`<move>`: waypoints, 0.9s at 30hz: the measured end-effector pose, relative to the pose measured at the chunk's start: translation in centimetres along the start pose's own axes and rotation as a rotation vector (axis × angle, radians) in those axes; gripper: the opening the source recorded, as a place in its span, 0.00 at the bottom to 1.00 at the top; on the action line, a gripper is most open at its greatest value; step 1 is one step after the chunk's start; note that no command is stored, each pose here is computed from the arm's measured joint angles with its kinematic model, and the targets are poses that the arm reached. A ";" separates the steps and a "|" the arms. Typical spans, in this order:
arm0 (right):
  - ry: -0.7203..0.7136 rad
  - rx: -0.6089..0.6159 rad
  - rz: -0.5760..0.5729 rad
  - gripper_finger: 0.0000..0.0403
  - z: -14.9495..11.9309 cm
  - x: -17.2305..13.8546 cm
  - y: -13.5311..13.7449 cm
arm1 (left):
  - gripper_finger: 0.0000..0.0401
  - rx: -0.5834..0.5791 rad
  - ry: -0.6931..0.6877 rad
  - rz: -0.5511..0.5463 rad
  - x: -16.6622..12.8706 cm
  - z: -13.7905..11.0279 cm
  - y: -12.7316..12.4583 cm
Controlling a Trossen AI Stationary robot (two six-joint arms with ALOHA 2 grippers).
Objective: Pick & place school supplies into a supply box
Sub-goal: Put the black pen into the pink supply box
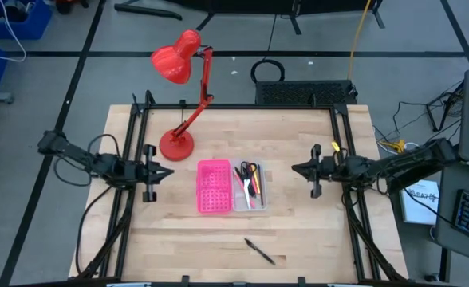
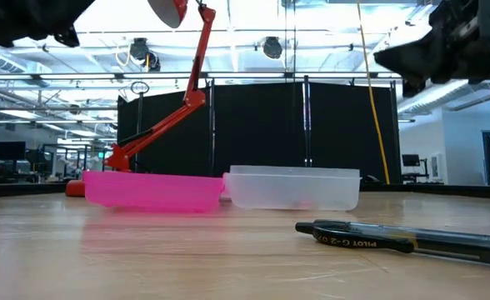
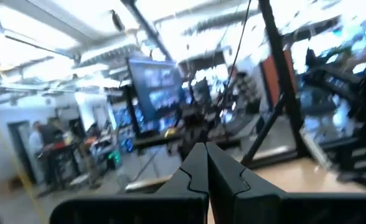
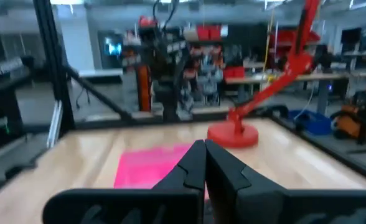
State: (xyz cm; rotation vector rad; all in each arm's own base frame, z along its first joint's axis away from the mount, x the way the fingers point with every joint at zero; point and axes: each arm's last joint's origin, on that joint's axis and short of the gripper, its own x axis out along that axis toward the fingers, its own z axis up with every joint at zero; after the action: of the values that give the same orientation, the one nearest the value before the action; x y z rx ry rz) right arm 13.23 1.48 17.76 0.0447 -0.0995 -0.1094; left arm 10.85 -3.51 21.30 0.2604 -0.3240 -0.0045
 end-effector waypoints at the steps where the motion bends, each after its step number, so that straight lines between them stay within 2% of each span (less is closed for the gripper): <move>1: -0.017 0.005 0.000 0.00 0.2 -0.1 0.0 | 0.00 0.010 0.026 0.009 -0.2 0.1 0.1; 4: -0.023 0.005 0.012 0.00 0.5 -0.6 -0.1 | 0.00 0.019 0.093 0.030 -0.7 0.1 0.3; 8: -0.002 0.006 0.021 0.00 0.4 -1.2 -0.3 | 0.00 -0.008 0.056 0.001 -1.2 0.6 0.5; 17: -0.050 0.006 0.017 0.00 0.9 -1.6 -0.4 | 0.03 -0.008 0.140 -0.011 -1.1 -0.3 0.3; 19: -0.075 0.029 -0.032 0.00 1.2 -1.6 -0.5 | 0.04 -0.008 0.155 -0.007 -1.0 -0.5 0.3; 21: -0.078 0.098 -0.147 0.00 1.2 -1.6 -0.9 | 0.05 -0.016 0.178 0.000 -0.9 -0.7 0.3; 22: -0.060 0.120 -0.170 0.00 1.0 -1.5 -0.9 | 0.06 -0.017 0.184 0.003 -0.9 -0.8 0.2; 24: 0.032 0.140 -0.119 0.00 0.8 -1.2 -0.6 | 0.06 -0.013 0.192 0.005 -0.8 -0.8 0.2; 27: 0.085 0.220 -0.002 0.00 4.2 0.3 1.1 | 0.06 -0.020 0.225 -0.006 -0.7 -1.2 0.0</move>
State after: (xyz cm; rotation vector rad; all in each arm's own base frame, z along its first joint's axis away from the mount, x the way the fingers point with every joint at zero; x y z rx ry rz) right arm 13.22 2.34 21.98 0.2685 -0.0266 -0.0984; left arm 10.58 -3.16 19.98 0.2397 -0.0992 0.0158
